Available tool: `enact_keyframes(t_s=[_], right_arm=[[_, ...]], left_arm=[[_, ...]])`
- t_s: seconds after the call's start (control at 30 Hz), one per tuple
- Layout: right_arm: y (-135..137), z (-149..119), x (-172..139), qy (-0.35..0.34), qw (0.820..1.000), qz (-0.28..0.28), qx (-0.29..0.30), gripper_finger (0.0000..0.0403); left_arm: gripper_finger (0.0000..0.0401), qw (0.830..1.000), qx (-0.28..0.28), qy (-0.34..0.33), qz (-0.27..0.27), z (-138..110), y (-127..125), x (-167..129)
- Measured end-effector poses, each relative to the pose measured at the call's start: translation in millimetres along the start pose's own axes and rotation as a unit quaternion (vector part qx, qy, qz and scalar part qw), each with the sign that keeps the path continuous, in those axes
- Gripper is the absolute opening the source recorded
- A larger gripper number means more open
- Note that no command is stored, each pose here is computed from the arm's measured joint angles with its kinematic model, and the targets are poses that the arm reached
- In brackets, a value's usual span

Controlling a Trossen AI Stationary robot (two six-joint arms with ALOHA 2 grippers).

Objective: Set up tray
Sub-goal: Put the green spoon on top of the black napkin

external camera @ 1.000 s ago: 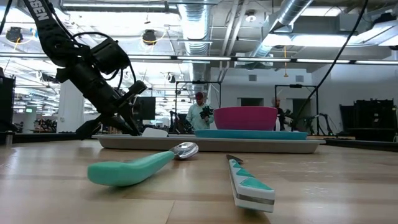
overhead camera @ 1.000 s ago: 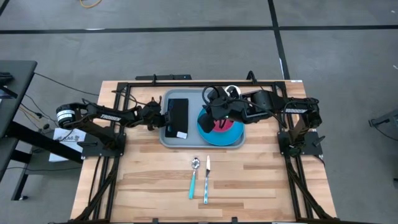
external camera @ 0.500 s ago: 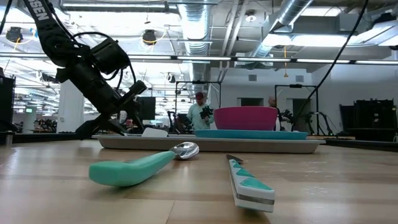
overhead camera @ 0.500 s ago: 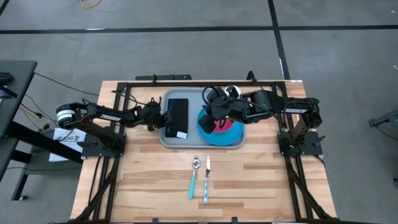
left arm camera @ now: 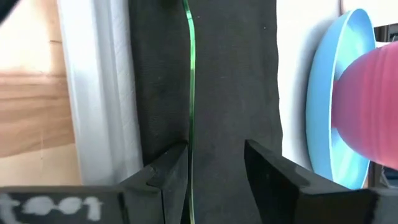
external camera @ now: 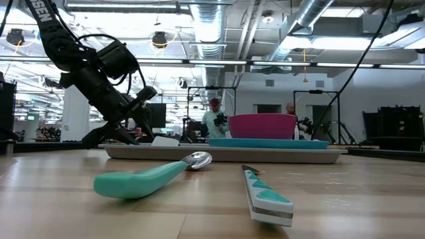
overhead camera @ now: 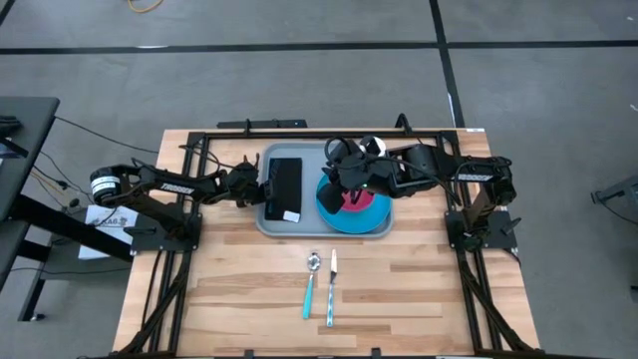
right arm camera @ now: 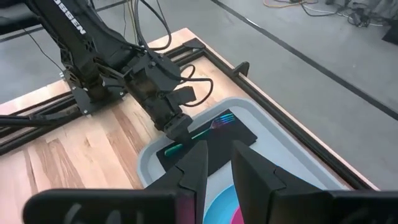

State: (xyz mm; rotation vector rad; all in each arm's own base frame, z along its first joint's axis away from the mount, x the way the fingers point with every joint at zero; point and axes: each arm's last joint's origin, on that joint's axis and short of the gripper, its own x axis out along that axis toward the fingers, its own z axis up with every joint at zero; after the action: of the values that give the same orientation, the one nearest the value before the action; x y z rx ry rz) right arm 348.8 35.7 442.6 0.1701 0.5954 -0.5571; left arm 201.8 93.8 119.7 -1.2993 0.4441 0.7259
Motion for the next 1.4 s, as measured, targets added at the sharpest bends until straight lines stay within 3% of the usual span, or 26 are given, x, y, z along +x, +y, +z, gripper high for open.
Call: enact_keyframes(t_s=[0.3, 0.53, 0.73, 0.87, 1.1, 1.4], right_arm=[[-4, 2, 3, 0.001, 1.000, -0.006, 0.002, 0.0066], [-6, 3, 4, 0.001, 1.000, -0.010, -0.008, 0.0066], [-7, 3, 4, 0.001, 1.000, -0.010, -0.008, 0.0066], [-7, 3, 4, 0.001, 1.000, -0.010, -0.008, 0.0066], [-7, 3, 4, 0.001, 1.000, -0.010, -0.008, 0.0066], [-9, 4, 6, 0.001, 1.000, -0.013, -0.006, 0.0066]], left_arm=[[0.0144, 1.000, 0.024, 0.002, 0.001, 1, -1, 0], [0.0144, 0.996, 0.084, -0.004, -0.021, 10, -24, 0], [0.0143, 0.992, 0.097, 0.029, 0.079, 19, -26, -4], [0.0143, 0.985, 0.118, 0.044, 0.116, 20, -27, -7], [0.0143, 0.988, 0.124, 0.005, 0.088, 32, -50, -10], [0.0131, 0.995, 0.082, -0.011, 0.057, 43, -73, -14]])
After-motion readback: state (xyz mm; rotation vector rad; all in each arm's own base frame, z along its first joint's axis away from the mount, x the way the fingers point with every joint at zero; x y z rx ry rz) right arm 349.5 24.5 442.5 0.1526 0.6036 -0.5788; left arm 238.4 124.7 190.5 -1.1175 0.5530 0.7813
